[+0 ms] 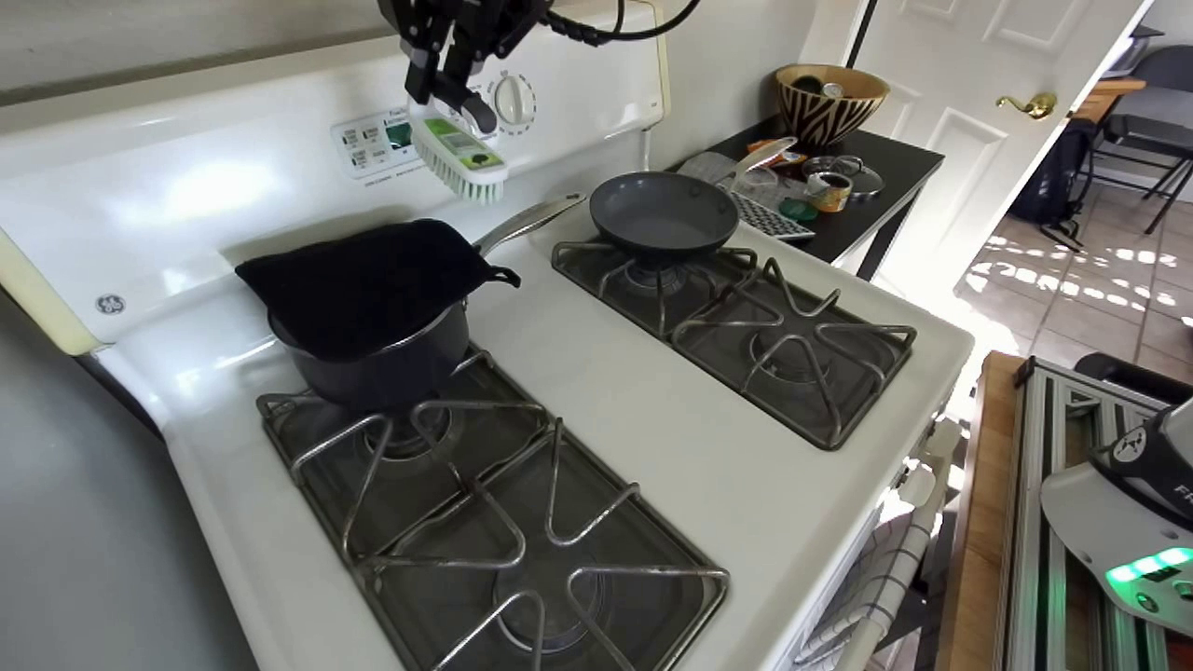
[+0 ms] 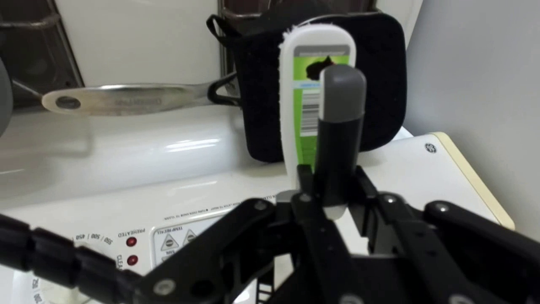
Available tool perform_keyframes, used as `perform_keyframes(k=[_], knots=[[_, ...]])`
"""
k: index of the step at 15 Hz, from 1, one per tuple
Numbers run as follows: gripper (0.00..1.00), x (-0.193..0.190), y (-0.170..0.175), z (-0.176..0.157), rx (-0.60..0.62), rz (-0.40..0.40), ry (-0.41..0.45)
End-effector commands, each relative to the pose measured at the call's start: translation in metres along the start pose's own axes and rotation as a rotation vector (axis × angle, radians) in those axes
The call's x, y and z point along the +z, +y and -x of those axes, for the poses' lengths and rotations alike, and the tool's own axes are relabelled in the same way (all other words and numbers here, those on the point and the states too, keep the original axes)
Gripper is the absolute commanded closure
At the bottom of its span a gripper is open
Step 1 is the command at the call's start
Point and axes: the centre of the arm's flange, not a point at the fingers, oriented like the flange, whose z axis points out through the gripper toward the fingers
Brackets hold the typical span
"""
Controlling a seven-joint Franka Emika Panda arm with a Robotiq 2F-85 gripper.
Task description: Brush the top of the stove.
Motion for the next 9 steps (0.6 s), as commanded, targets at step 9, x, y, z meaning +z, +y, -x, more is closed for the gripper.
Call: perform_keyframes(k=[9], knots=[[0.96, 0.040, 0.028, 0.085, -0.029, 0.046, -0.146]])
